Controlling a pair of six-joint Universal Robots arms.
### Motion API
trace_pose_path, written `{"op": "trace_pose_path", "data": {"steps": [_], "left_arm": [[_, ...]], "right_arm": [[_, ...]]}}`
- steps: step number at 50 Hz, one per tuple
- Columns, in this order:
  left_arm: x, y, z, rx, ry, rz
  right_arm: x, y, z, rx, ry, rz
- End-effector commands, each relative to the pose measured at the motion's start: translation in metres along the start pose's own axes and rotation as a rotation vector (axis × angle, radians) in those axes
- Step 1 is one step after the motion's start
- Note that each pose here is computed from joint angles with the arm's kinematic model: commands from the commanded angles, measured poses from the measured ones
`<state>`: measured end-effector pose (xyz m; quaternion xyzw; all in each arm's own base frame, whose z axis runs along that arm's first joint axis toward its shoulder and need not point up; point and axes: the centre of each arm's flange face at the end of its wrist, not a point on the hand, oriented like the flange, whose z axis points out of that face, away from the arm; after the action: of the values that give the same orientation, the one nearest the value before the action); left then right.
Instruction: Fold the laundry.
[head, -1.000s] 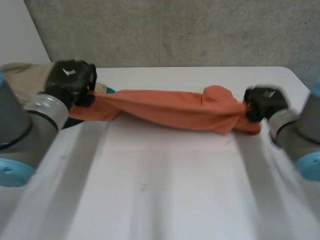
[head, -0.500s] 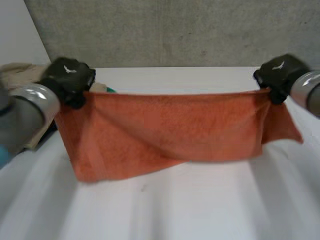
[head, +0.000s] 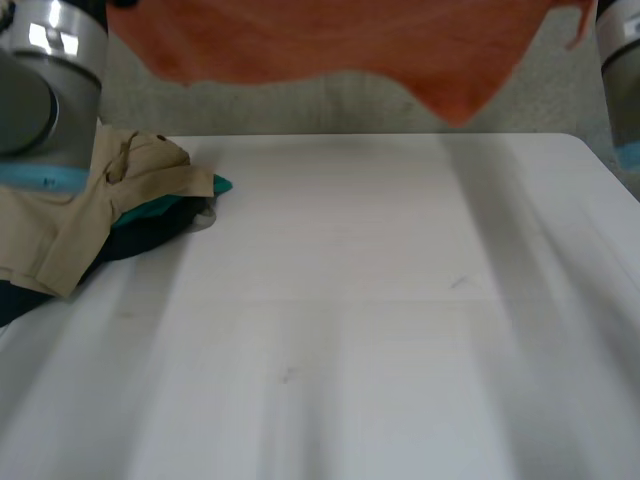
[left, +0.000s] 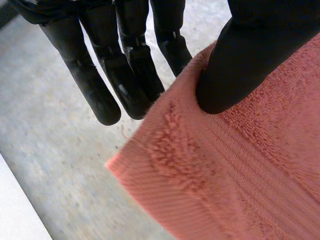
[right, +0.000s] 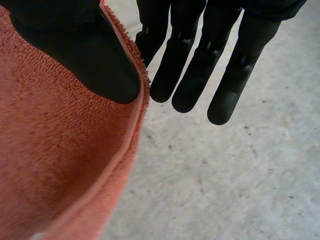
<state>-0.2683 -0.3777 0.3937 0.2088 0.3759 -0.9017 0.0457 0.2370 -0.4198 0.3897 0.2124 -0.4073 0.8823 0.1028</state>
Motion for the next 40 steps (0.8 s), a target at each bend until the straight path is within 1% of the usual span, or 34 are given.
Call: {"op": "trace_pose_path", "data": {"steps": [1,3,5,6,8,9,12,15,19,25,29,31,38,40], "left_arm": [[0.022,0.038,-0.057,-0.205,0.106,-0.014],[0.04,0.058,-0.089,-0.305,0.172,-0.037],[0.049,0.067,-0.106,-0.354,0.213,-0.047],[0.061,0.076,-0.123,-0.398,0.262,-0.06],[0.072,0.087,-0.141,-0.447,0.308,-0.075],[0.082,0.098,-0.157,-0.489,0.344,-0.086],[0.097,0.118,-0.182,-0.556,0.391,-0.08],[0.103,0.129,-0.199,-0.604,0.418,-0.055],[0.102,0.129,-0.206,-0.626,0.423,-0.035],[0.093,0.122,-0.203,-0.61,0.405,-0.027],[0.083,0.117,-0.198,-0.601,0.38,-0.028],[0.078,0.115,-0.196,-0.601,0.367,-0.035],[0.066,0.113,-0.187,-0.595,0.318,-0.076],[0.064,0.114,-0.185,-0.594,0.307,-0.085]], "right_arm": [[-0.019,0.045,-0.042,-0.198,-0.148,0.013],[-0.037,0.068,-0.069,-0.303,-0.249,0.042],[-0.046,0.08,-0.084,-0.354,-0.296,0.062],[-0.055,0.093,-0.099,-0.408,-0.343,0.079],[-0.063,0.107,-0.115,-0.462,-0.386,0.097],[-0.071,0.119,-0.128,-0.51,-0.416,0.117],[-0.084,0.142,-0.15,-0.604,-0.459,0.144],[-0.088,0.16,-0.166,-0.701,-0.482,0.169],[-0.087,0.168,-0.179,-0.798,-0.512,0.193],[-0.072,0.166,-0.179,-0.864,-0.514,0.221],[-0.051,0.16,-0.17,-0.875,-0.47,0.245],[-0.04,0.159,-0.167,-0.9,-0.437,0.28],[-0.024,0.176,-0.177,-1.007,-0.345,0.423],[-0.022,0.18,-0.179,-1.017,-0.335,0.432]]}}
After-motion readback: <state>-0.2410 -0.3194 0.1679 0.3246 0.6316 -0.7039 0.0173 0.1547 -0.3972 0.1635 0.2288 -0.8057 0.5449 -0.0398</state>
